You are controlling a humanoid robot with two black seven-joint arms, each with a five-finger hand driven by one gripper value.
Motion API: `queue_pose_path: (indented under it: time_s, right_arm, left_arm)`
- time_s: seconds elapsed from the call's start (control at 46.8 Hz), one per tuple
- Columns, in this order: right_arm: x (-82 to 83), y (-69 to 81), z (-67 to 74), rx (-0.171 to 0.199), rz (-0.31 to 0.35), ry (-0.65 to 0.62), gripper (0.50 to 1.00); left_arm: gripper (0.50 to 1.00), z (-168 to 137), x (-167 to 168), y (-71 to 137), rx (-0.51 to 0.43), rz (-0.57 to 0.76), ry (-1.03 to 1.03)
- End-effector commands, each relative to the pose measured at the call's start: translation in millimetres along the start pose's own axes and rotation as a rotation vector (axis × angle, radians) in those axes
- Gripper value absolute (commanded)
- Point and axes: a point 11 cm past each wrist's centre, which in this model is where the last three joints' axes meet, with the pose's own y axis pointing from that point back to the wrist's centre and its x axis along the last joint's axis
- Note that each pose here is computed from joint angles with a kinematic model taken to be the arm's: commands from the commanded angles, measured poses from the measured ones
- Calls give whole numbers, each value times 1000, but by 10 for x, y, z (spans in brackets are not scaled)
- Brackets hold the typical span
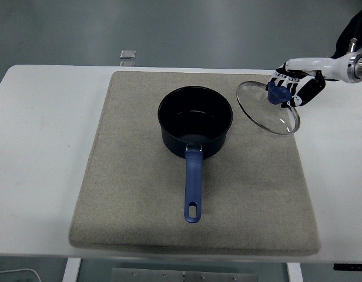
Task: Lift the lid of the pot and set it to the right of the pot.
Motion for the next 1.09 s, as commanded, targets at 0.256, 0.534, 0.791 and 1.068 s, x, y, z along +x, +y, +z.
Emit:
queue_pose_path:
  time_s: [0.256,0.534,0.791,1.068]
  right_arm:
    - [-141,-73,95,-26,8,29,500]
    - [-291,-218,-4,-1,-22,37,500]
    - [-386,-259,33,-3,-18,30,500]
    - [-449,-294,36,-1,-21,28,543]
  left_arm:
    - [1000,0,-4,0,0,-1,0]
    - [1000,0,1,0,0,0,0]
    - [1000,0,1,0,0,0,0]
    - [1000,0,1,0,0,0,0]
